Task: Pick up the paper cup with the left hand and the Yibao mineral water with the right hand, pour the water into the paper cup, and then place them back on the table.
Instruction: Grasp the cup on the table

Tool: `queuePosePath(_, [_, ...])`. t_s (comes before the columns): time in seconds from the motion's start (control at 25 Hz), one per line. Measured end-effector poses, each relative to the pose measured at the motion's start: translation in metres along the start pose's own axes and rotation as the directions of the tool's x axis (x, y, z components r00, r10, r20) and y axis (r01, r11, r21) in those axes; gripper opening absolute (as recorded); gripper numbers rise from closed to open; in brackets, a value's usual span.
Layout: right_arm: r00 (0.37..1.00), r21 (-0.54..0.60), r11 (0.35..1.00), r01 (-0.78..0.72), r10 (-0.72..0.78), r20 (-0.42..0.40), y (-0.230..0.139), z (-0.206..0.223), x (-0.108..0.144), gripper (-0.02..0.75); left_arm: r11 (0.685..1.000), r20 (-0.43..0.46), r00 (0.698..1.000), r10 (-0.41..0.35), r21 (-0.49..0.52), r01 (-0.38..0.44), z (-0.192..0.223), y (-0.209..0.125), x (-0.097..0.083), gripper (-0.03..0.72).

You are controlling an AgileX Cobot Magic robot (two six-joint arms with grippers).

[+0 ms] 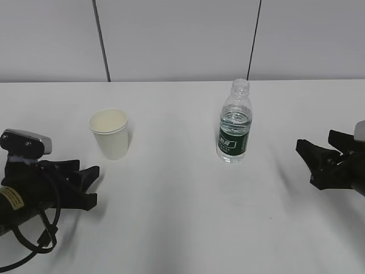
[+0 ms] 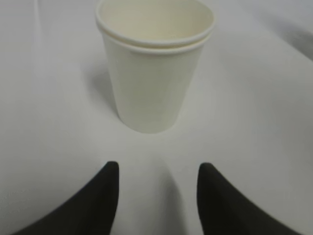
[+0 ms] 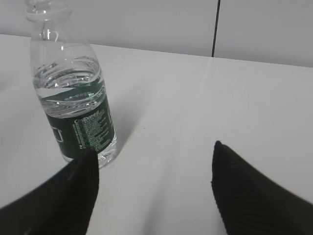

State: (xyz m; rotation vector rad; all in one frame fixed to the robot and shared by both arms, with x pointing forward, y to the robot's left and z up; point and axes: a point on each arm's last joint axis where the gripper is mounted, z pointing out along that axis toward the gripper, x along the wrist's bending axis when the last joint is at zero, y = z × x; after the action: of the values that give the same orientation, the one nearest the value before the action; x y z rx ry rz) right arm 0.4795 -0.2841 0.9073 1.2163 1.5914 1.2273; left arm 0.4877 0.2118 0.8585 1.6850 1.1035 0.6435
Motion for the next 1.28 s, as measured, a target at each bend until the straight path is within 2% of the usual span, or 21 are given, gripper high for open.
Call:
queuePosePath(0.12, [1.0, -0.002, 1.0, 0.001, -0.001, -0.002, 0.0, 0.0, 0.0, 0.531, 1.0, -0.002, 1.0, -0.003, 0.009, 0.003, 0.001, -0.002, 0.0, 0.371])
queuePosePath(0.28, [1.0, -0.002, 1.0, 0.002, -0.002, -0.004, 0.0, 0.0, 0.0, 0.531, 1.0, -0.011, 1.0, -0.007, 0.009, 0.007, 0.001, -0.003, 0.001, 0.579])
queuePosePath(0.4, [1.0, -0.002, 1.0, 0.001, -0.001, -0.004, 0.0, 0.0, 0.0, 0.531, 1.0, -0.016, 1.0, -0.008, -0.003, 0.008, 0.004, 0.0, 0.002, 0.648])
queuePosePath(0.68, [1.0, -0.003, 1.0, 0.001, -0.001, -0.004, 0.0, 0.0, 0.0, 0.531, 0.997, -0.018, 1.0, 0.003, -0.078, -0.005, 0.022, 0.016, 0.006, 0.661])
queuePosePath(1.08, [1.0, -0.003, 1.0, 0.001, -0.001, -0.004, 0.0, 0.0, 0.0, 0.531, 0.997, -0.014, 1.0, 0.007, -0.081, -0.008, 0.049, 0.012, 0.011, 0.65])
queuePosePath(1.28, [1.0, -0.003, 1.0, 0.001, -0.001, -0.004, 0.0, 0.0, 0.0, 0.531, 0.993, -0.013, 1.0, 0.015, -0.12, -0.016, 0.056, 0.021, 0.013, 0.637])
